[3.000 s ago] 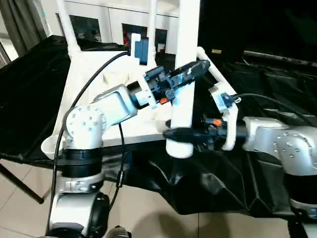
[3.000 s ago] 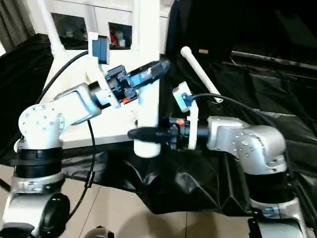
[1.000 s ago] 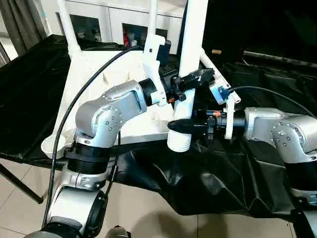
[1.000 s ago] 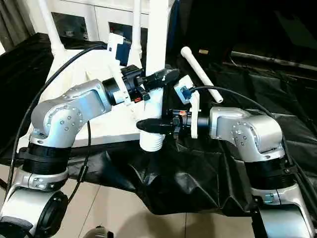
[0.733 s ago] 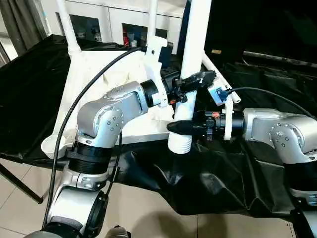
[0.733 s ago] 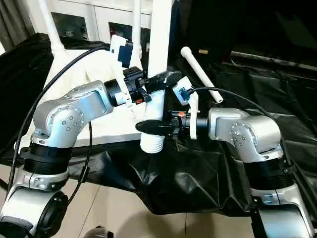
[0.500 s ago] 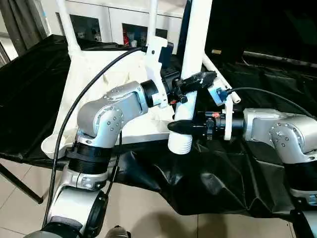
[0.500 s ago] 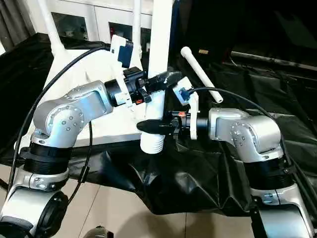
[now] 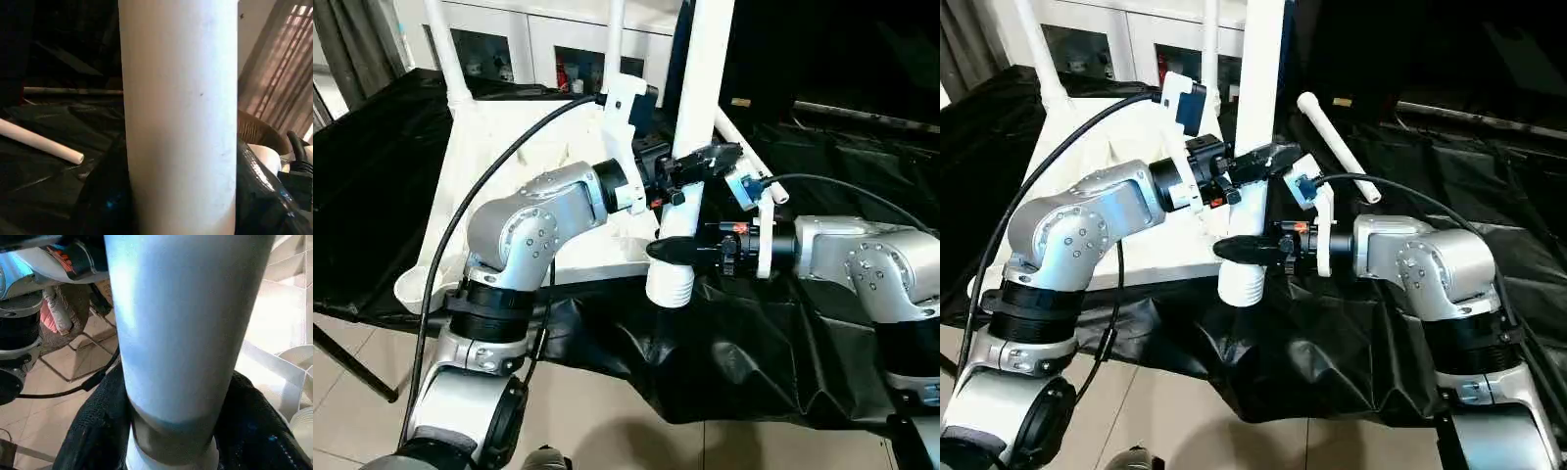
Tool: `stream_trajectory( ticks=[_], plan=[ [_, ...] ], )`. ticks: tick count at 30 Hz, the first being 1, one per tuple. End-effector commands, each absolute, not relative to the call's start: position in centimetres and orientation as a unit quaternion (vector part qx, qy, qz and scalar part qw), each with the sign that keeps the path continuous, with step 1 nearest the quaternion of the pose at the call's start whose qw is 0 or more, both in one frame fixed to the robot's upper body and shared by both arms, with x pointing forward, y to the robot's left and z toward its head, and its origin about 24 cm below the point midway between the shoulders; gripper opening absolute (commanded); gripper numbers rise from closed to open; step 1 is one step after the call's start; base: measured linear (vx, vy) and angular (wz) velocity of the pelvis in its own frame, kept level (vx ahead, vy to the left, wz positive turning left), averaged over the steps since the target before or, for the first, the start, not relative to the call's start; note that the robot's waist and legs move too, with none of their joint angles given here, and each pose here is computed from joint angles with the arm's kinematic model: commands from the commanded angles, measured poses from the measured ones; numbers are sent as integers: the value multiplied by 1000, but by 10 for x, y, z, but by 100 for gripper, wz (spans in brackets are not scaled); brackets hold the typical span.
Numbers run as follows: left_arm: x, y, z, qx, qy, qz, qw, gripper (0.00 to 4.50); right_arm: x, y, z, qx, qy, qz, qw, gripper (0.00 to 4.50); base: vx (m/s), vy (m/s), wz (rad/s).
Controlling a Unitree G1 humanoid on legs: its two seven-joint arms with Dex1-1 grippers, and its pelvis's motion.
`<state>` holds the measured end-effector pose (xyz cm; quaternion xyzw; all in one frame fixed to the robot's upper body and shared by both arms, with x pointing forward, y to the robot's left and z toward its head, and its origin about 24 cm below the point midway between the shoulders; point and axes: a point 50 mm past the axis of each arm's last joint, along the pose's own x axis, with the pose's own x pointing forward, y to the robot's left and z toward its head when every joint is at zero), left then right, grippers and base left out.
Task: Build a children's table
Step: Insert table leg to table base
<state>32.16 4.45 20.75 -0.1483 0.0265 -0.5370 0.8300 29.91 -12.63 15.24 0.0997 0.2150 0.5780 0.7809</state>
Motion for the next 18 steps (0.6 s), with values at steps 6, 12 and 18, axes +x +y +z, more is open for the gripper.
stream_trajectory(
  ticks=[6,12,18],
  plan=[
    [322,42,220,-141,6,-545,827,189,300,-124,151,104,216,574,783,260,0,0,0],
    [321,41,220,-139,8,-549,824,188,301,-124,151,107,214,571,786,260,0,0,0],
    [320,41,220,-137,9,-553,822,188,301,-124,151,113,212,573,783,260,0,0,0]
  ],
)
